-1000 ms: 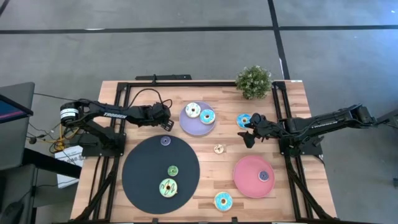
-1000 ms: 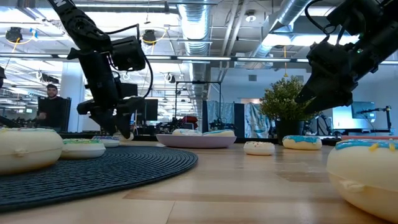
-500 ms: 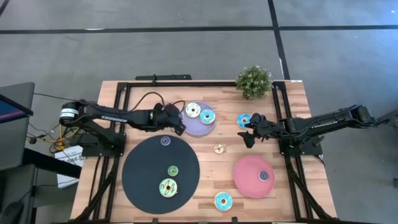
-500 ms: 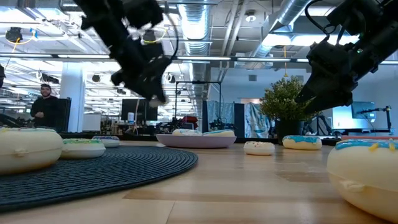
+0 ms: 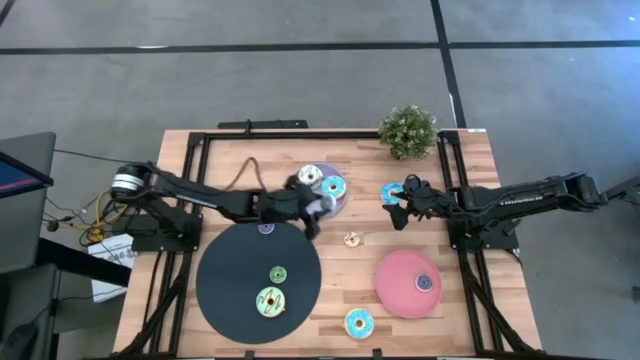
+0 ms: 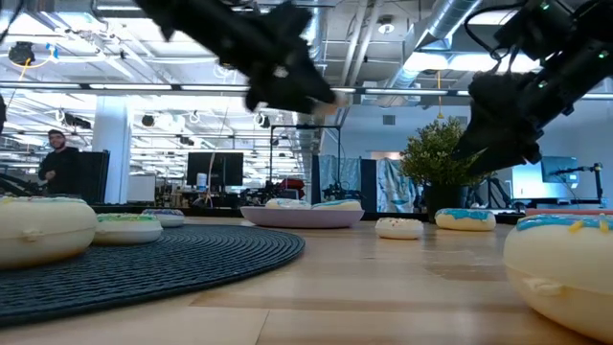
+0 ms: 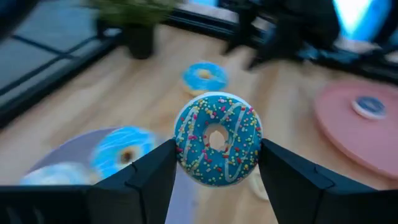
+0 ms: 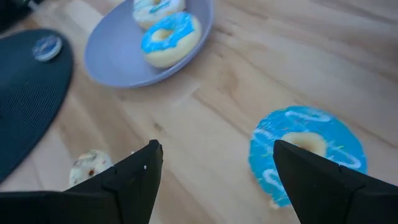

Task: Pick & Place donuts
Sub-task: Put the small light blue donut on the pink plate

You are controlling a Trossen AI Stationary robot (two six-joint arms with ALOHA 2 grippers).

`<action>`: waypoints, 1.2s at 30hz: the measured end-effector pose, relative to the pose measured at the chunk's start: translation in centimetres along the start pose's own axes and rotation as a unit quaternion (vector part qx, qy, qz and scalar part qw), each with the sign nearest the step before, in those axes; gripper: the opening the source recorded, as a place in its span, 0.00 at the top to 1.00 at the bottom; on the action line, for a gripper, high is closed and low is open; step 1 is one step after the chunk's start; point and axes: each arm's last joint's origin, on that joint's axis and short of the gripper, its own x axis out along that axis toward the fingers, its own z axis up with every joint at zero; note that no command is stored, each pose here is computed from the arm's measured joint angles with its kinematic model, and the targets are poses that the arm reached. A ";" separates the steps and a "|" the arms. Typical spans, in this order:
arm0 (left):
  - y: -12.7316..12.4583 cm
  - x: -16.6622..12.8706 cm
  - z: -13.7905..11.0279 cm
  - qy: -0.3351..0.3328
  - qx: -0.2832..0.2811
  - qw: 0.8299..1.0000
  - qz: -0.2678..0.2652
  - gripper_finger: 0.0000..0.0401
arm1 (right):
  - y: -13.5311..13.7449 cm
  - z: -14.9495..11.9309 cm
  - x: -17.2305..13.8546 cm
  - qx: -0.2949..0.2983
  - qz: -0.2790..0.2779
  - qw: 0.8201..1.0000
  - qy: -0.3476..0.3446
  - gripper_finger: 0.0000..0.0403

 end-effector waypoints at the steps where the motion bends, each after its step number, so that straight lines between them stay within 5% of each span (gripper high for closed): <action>1: -0.7 1.0 0.1 0.007 0.015 1.000 -0.012 0.47 | -0.2 0.1 0.0 0.004 -0.005 1.000 -0.004 0.26; 11: -9.7 10.9 1.1 0.116 0.215 0.961 -0.128 0.47 | -1.8 1.2 0.5 0.045 -0.056 0.997 -0.024 0.26; 17: -14.2 15.0 1.5 0.111 0.294 0.931 -0.183 0.47 | -2.6 1.6 0.7 0.065 -0.077 0.994 -0.033 0.26; 28: -16.4 20.0 -0.4 0.095 0.277 0.906 -0.305 0.52 | -2.3 1.5 0.6 0.063 -0.066 0.995 -0.029 0.26; 36: -14.8 20.8 0.5 0.089 0.242 0.923 -0.285 0.53 | -1.8 1.5 0.6 0.061 -0.048 0.996 -0.038 0.26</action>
